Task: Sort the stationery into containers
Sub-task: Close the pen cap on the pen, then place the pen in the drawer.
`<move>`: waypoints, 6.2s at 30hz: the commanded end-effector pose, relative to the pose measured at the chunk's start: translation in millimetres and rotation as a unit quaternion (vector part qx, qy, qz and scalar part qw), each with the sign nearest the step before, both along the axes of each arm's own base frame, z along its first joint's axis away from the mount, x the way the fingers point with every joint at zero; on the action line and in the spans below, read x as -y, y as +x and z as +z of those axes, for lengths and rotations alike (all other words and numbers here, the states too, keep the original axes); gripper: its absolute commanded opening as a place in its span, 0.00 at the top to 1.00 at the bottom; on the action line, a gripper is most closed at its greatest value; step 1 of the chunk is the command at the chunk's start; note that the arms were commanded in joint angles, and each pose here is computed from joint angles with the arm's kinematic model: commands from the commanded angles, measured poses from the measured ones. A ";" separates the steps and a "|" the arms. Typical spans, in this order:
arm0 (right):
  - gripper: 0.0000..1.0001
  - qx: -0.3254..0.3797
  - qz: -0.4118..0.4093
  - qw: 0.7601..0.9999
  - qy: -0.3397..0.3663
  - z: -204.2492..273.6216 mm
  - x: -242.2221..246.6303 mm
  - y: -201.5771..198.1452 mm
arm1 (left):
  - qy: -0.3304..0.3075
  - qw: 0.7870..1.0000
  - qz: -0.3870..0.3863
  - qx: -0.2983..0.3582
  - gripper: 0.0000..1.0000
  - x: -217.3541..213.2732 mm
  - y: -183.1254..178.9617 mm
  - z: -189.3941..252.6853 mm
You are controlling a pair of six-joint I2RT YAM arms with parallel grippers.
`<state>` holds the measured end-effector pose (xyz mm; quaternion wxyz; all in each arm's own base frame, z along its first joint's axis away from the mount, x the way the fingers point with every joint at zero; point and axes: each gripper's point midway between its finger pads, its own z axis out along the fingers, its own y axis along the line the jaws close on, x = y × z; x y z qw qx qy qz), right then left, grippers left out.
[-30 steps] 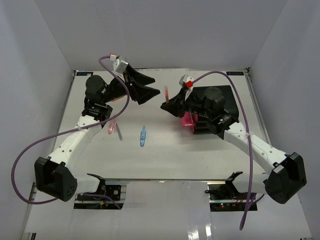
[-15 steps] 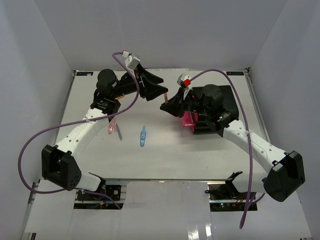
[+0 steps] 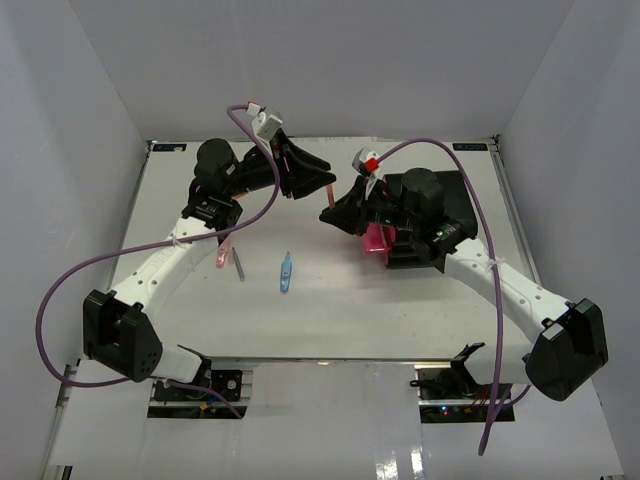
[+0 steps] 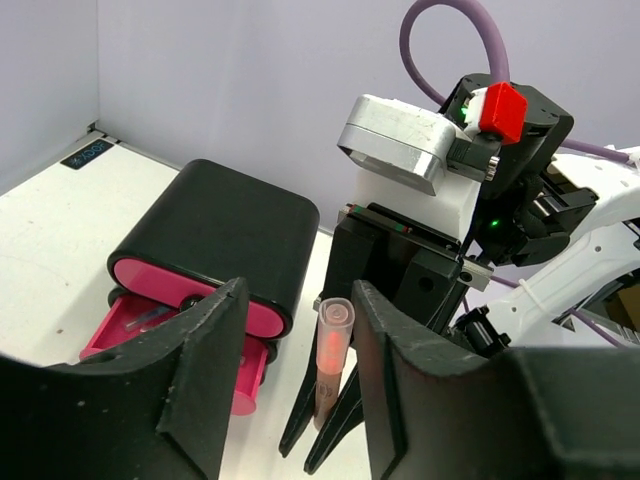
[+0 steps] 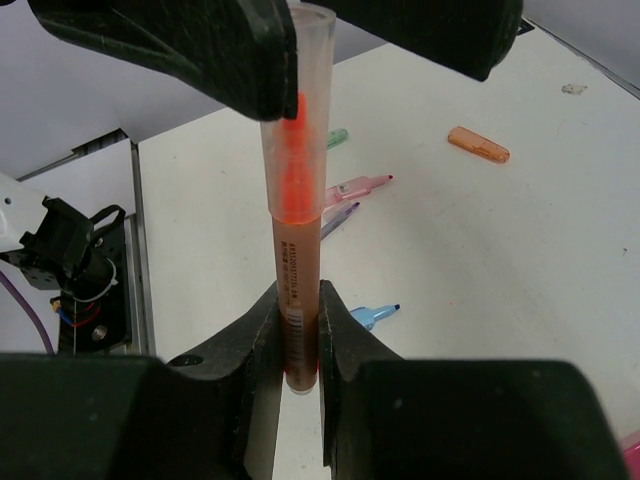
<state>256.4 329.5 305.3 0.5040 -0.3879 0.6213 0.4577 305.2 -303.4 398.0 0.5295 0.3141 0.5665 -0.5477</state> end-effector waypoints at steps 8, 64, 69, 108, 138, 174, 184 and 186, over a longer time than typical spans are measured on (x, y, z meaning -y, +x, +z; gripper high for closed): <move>0.92 0.028 0.012 0.999 0.019 26.9 -3.8 -0.5 | -0.004 1.000 -0.016 0.012 0.59 8.9 -12.6 14.6; 0.92 0.159 0.011 0.977 0.139 177.7 12.8 24.1 | 0.085 0.976 -0.110 -0.166 1.00 23.1 -75.6 -139.1; 0.92 0.178 0.000 0.974 0.142 189.8 18.5 29.8 | 0.092 0.970 -0.129 -0.185 1.00 23.6 -81.8 -145.0; 0.92 0.313 0.003 0.933 0.177 279.6 38.0 23.4 | 0.154 0.931 -0.212 -0.255 1.00 26.6 -114.4 -184.3; 0.74 0.177 -0.012 0.978 0.110 146.7 35.0 36.0 | 0.081 0.978 -0.109 -0.157 1.00 35.0 -45.7 -106.8; 0.35 0.078 -0.029 0.995 0.051 54.8 37.2 38.7 | 0.032 0.992 -0.042 -0.117 1.00 27.3 -14.6 -63.3; 0.28 0.087 -0.097 0.991 0.038 53.7 60.7 36.4 | 0.014 0.989 0.010 -0.148 1.00 28.9 8.6 -67.5; 0.21 0.082 -0.120 0.989 0.033 50.8 67.8 37.0 | 0.013 0.988 0.026 -0.155 1.00 28.5 16.1 -69.5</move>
